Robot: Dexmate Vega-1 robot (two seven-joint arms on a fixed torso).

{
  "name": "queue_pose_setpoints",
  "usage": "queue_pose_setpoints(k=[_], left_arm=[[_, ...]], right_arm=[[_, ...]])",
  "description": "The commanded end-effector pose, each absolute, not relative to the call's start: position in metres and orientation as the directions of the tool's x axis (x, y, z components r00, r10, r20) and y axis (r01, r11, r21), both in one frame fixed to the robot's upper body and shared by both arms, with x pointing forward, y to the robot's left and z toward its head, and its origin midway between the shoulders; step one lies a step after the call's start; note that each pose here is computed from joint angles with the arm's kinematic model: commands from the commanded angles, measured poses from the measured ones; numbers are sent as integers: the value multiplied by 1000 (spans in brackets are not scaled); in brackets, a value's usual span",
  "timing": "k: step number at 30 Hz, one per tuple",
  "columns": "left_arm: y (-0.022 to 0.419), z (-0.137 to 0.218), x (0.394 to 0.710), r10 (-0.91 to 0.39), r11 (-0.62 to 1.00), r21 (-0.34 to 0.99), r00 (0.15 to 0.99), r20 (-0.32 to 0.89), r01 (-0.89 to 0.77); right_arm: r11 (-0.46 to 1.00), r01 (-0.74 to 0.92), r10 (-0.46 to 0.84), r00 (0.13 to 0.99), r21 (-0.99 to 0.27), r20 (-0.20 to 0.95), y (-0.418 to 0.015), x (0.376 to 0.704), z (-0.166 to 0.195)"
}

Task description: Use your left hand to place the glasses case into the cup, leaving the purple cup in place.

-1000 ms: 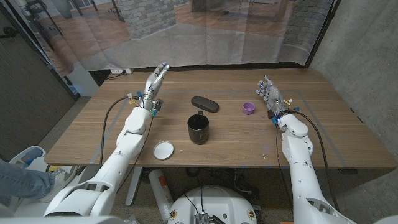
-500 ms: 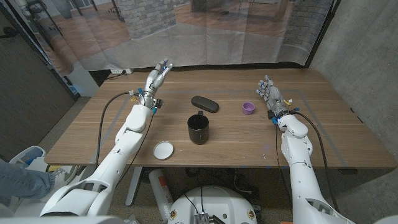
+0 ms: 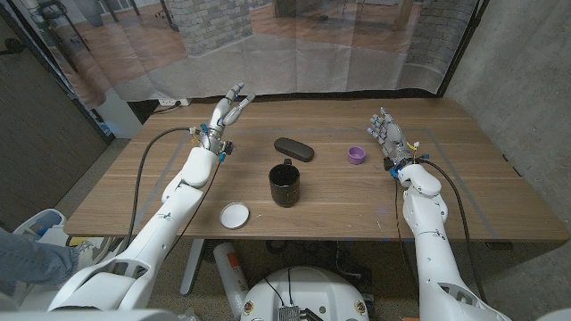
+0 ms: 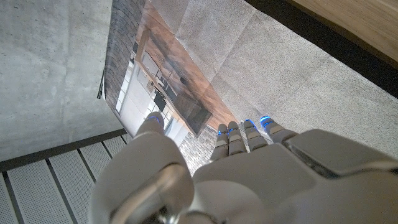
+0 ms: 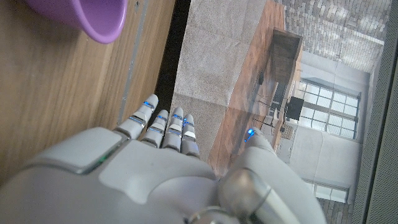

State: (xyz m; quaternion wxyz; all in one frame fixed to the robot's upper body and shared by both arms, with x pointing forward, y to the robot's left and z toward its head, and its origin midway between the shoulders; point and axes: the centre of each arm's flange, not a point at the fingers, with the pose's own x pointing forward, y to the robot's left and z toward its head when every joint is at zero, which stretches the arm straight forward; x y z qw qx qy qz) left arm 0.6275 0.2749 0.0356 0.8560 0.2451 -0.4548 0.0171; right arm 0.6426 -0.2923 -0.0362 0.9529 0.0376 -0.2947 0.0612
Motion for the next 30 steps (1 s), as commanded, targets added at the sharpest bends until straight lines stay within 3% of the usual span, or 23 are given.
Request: queue_pose_setpoints(k=[1,30], left_arm=[[271,43,623,-229,814,485,590,774,-321],[248,55,608,-327,614,661,622,711,-433]], right_arm=[[990,-137,86,813,45,575,-293,641,-35],[988,-140,73,804,69,590,-298,635,-39]])
